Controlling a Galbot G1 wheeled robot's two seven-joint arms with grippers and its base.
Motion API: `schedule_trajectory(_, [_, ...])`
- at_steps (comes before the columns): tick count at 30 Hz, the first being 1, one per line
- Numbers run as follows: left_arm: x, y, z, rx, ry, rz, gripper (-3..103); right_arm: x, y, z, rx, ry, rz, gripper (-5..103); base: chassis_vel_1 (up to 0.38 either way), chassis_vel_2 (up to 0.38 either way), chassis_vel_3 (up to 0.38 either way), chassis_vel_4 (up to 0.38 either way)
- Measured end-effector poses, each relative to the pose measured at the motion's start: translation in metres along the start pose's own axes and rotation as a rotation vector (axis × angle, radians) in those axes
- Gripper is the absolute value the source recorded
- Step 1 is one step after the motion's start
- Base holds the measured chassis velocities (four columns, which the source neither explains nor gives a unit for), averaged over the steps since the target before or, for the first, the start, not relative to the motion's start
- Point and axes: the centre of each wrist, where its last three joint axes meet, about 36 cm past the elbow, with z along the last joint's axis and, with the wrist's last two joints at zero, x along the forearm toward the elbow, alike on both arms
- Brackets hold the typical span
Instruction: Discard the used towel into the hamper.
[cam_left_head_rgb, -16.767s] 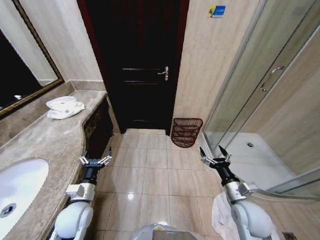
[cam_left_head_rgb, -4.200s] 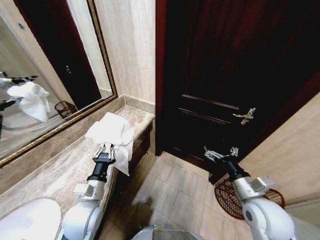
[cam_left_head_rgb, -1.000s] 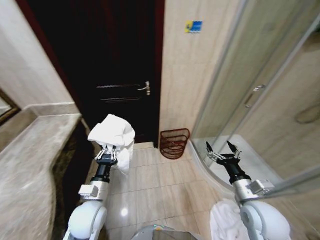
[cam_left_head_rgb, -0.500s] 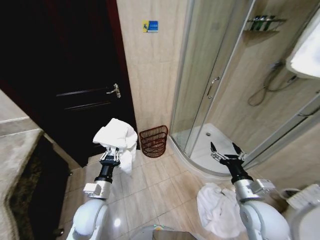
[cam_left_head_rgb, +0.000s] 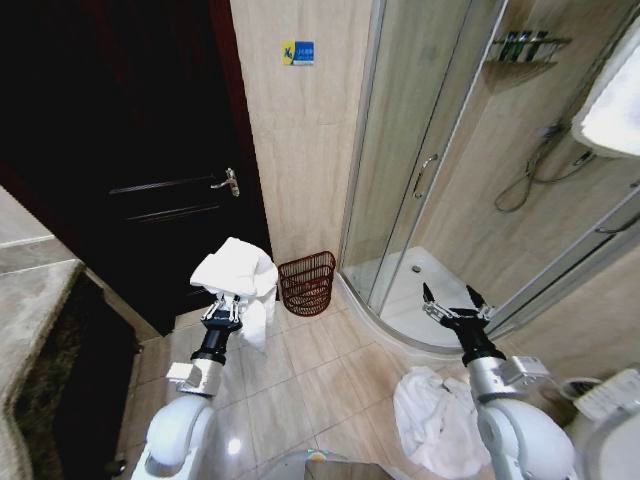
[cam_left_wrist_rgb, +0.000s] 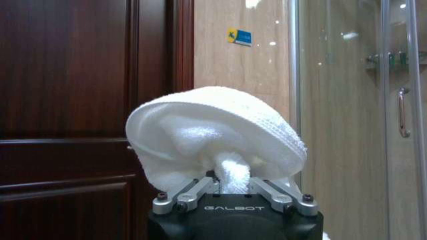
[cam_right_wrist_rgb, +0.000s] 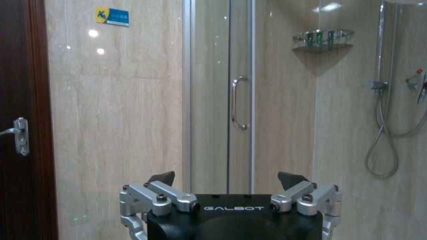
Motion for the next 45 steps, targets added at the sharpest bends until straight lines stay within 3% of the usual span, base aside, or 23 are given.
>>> schedule_trajectory(23, [-0.017, 0.004, 0.011, 0.01, 0.017, 0.051, 12, -0.002, -0.001, 0.002, 0.007, 0.006, 0.013, 100, -0.073, 0.066, 0.071, -0.072])
schedule_trajectory(45, [-0.017, 0.002, 0.013, -0.02, 0.017, 0.057, 12, -0.002, -0.002, 0.005, 0.006, 0.014, 0.04, 100, -0.11, 0.07, 0.071, -0.101])
